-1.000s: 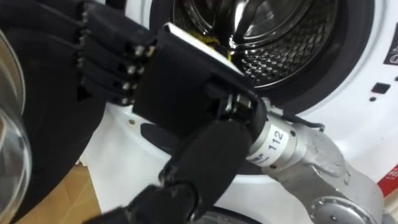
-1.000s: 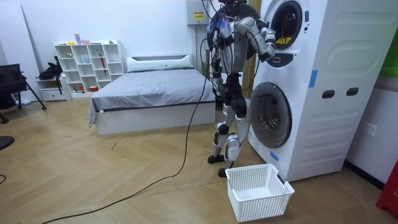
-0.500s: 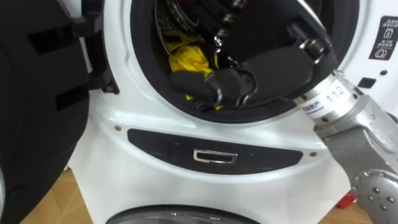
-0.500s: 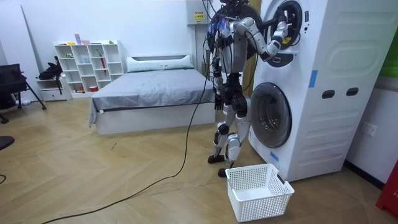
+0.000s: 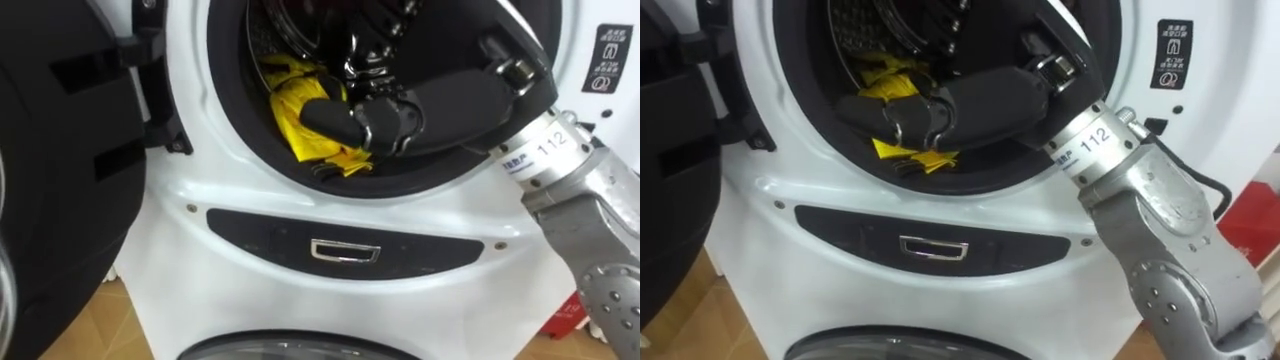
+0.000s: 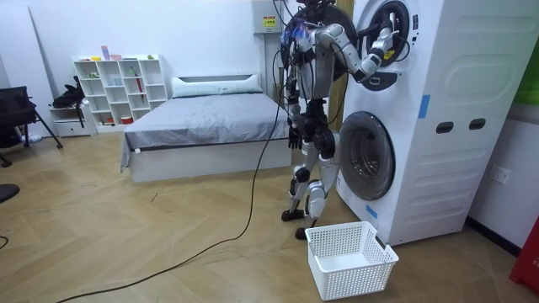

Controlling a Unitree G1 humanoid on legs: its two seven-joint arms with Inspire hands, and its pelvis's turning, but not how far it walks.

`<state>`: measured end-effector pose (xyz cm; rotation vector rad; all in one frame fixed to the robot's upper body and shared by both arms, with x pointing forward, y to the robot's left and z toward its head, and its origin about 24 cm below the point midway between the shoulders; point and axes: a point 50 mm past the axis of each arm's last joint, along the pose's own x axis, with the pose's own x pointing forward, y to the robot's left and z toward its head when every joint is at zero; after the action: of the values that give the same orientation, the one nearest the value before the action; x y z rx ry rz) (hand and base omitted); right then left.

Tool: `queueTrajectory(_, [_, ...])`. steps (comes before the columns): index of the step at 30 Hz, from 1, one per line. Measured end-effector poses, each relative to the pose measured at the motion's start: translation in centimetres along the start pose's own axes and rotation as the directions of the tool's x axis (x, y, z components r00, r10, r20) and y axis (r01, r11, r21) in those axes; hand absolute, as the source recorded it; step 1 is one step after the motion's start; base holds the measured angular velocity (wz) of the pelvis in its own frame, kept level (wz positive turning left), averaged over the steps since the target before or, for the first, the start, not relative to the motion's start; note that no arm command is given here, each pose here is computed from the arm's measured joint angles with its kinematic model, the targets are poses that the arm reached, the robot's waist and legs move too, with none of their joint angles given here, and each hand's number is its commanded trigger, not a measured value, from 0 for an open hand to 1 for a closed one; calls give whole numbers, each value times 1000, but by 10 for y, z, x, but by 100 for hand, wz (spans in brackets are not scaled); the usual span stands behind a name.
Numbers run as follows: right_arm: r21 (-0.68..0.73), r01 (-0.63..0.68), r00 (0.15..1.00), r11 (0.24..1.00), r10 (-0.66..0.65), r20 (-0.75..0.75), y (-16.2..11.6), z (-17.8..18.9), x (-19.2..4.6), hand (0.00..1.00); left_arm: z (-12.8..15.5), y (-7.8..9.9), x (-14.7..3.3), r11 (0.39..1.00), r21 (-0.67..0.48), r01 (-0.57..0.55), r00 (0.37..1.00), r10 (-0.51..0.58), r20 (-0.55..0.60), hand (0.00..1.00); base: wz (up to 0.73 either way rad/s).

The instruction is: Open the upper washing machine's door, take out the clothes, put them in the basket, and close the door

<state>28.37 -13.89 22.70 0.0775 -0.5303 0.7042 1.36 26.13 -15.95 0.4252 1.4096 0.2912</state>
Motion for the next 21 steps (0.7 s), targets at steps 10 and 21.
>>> queueTrajectory(10, [-252, 47, 967, 967, -107, -230, -21, -34, -8, 0, 4, 11, 2, 1000, 8, -12, 1000, 12, 1, 0, 0])
queueTrajectory(21, [-460, -8, 922, 888, -171, -346, -33, -45, -1, 0, 5, 14, 3, 1000, -11, -7, 1000, 7, -13, 0, 4])
